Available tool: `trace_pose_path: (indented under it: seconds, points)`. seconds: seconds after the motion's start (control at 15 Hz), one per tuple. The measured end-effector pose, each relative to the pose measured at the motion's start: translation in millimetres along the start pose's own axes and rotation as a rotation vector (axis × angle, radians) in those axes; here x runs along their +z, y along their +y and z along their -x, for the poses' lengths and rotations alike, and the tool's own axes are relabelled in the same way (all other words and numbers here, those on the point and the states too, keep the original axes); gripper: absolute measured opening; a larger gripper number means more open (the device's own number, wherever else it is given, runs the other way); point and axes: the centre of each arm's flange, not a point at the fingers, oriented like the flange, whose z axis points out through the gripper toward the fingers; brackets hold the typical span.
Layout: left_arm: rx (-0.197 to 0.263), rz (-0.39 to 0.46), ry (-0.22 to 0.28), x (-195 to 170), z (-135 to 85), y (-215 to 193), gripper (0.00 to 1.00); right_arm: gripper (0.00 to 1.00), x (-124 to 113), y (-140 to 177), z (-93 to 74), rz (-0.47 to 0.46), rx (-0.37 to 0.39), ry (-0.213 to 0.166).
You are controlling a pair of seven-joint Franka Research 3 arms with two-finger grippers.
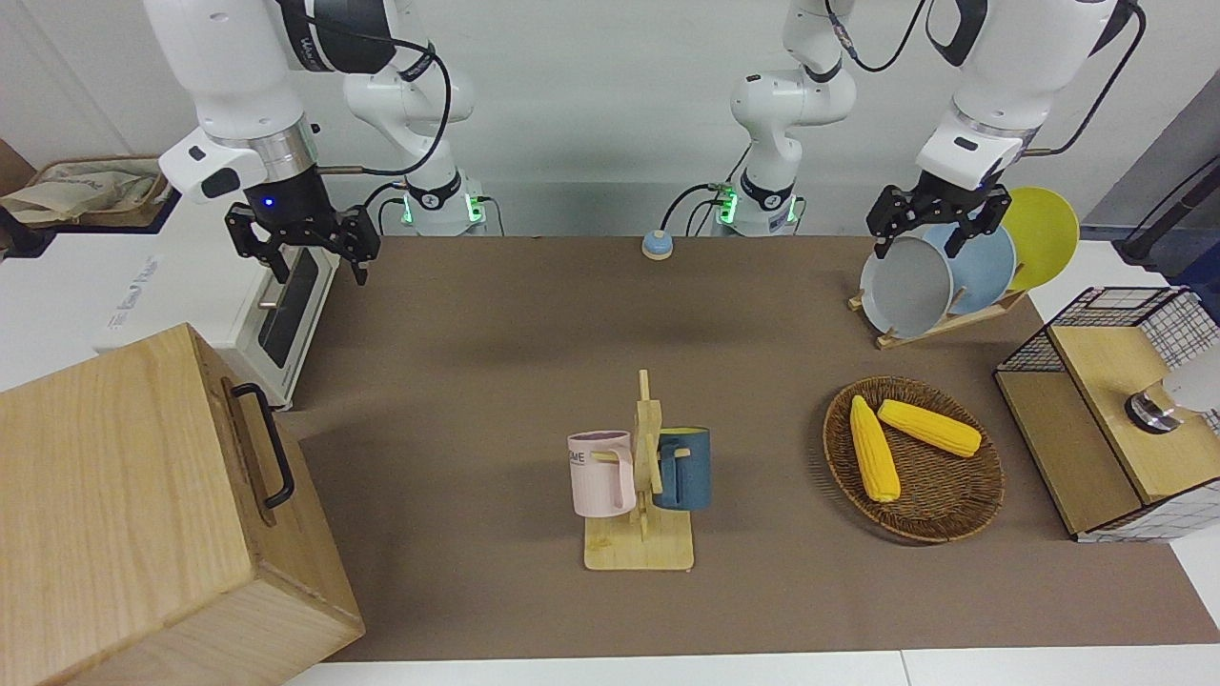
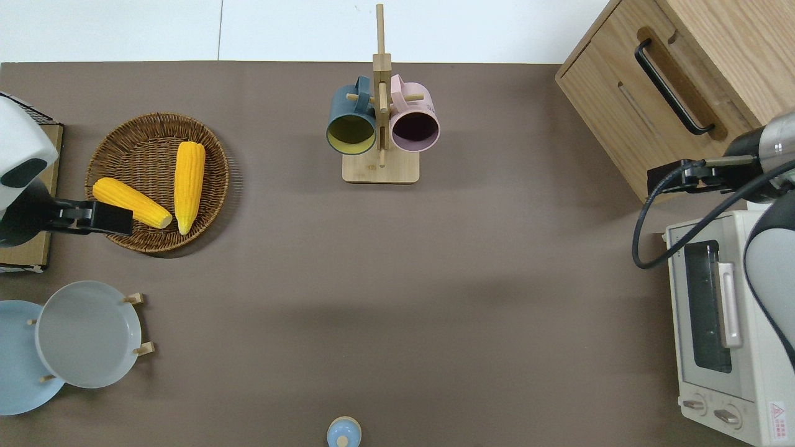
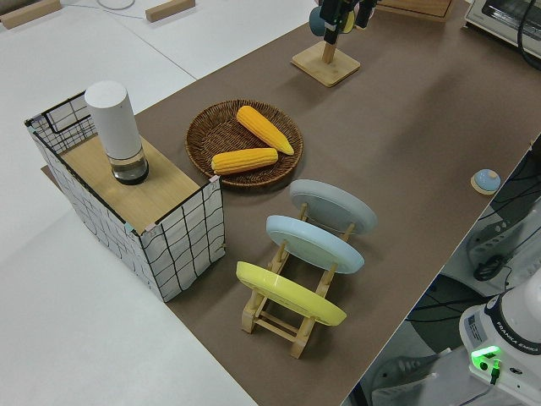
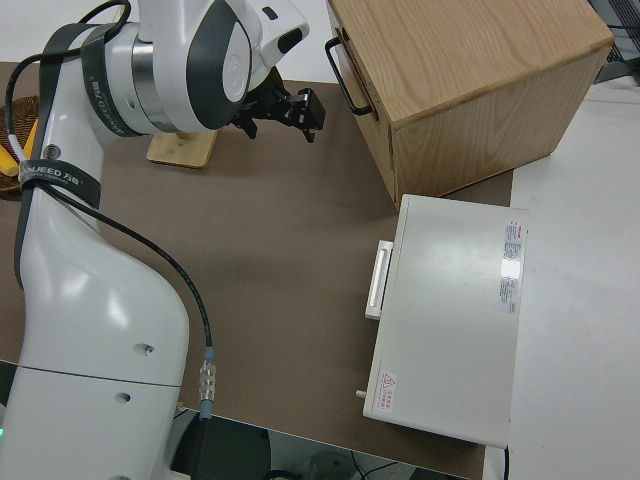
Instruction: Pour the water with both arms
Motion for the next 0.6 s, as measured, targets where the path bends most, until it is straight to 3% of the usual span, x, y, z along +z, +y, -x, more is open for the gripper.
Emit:
trace_pose_path:
  seconds: [0.27, 0.6]
  points:
    - [0.003, 0.002, -0.013, 7.3, -3.9, 7.7, 1.0, 1.0, -0.2, -1.9, 0.2, -0.067, 0.013, -0.005]
    - [0.01, 0.003, -0.015, 8.3, -4.4, 11.4, 1.0, 1.0, -1.3, -5.7, 0.9, -0.081, 0.009, -0.004]
